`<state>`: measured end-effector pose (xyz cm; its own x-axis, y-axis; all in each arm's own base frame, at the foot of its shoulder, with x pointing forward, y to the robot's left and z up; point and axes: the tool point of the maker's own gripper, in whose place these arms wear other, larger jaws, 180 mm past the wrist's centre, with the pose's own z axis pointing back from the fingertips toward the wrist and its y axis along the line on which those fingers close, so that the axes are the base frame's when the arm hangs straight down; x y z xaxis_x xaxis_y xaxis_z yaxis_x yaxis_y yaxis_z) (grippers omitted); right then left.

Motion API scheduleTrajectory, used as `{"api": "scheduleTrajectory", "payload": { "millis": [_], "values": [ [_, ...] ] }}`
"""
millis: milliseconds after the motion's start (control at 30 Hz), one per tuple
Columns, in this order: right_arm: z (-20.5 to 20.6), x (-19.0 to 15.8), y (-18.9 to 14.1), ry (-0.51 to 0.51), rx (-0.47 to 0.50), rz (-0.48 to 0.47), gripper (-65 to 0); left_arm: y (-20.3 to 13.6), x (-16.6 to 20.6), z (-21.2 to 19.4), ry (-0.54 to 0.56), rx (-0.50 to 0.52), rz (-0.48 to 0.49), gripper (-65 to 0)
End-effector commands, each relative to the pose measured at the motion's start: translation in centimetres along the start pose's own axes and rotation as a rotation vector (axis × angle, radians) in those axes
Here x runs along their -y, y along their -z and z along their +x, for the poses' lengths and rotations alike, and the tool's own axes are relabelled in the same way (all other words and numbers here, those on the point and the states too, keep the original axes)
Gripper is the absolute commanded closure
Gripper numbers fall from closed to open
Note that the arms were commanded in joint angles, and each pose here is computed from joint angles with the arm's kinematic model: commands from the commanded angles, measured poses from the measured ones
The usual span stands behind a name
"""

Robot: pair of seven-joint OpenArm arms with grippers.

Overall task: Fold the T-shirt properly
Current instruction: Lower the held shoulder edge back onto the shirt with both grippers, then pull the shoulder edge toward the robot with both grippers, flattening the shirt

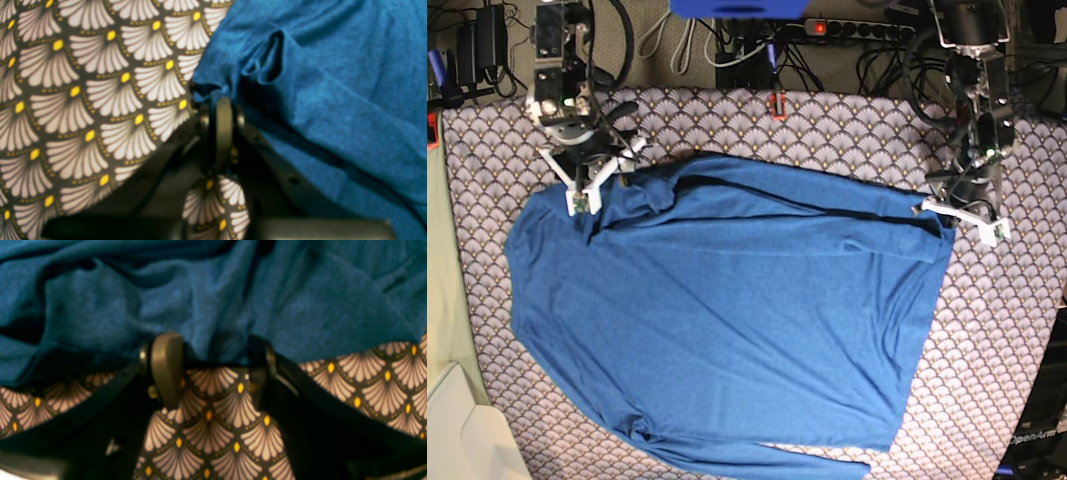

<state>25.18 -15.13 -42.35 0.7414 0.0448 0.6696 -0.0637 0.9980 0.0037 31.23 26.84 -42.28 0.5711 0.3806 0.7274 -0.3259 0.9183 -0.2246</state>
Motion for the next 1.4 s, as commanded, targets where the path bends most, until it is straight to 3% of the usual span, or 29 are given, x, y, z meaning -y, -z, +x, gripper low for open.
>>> {"api": "scheduleTrajectory", "payload": {
  "millis": [0, 200, 433, 700, 1000, 1367],
  "values": [
    [1.2, 0.1, -0.2, -0.005, 0.044, 0.001, -31.9, -0.1, 0.1, 1.7, 0.012, 0.042, -0.008, -1.3],
    [1.0, 0.1, -0.2, -0.005, 0.039, -0.001, -27.8, -0.1, 0.1, 1.7, 0.012, 0.042, -0.008, -1.3],
    [0.2, 0.2, -0.3, -0.006, 0.017, -0.001, 0.0, -0.1, 0.1, 1.7, 0.012, 0.042, -0.008, -1.3],
    [-0.8, 0.7, -0.9, -0.013, 0.003, -0.012, 0.0, -0.2, 0.1, 1.6, 0.015, 0.041, -0.009, -1.3],
    [1.4, 1.7, -2.6, -0.02, 0.075, -0.039, 0.0, -0.3, 0.0, 1.3, 0.016, 0.035, -0.007, -1.3],
    [1.4, 2.6, -2.8, -0.013, 0.077, -0.061, 0.0, -1.3, 0.0, 1.0, 0.035, 0.041, -0.011, -1.3]
  ]
}}
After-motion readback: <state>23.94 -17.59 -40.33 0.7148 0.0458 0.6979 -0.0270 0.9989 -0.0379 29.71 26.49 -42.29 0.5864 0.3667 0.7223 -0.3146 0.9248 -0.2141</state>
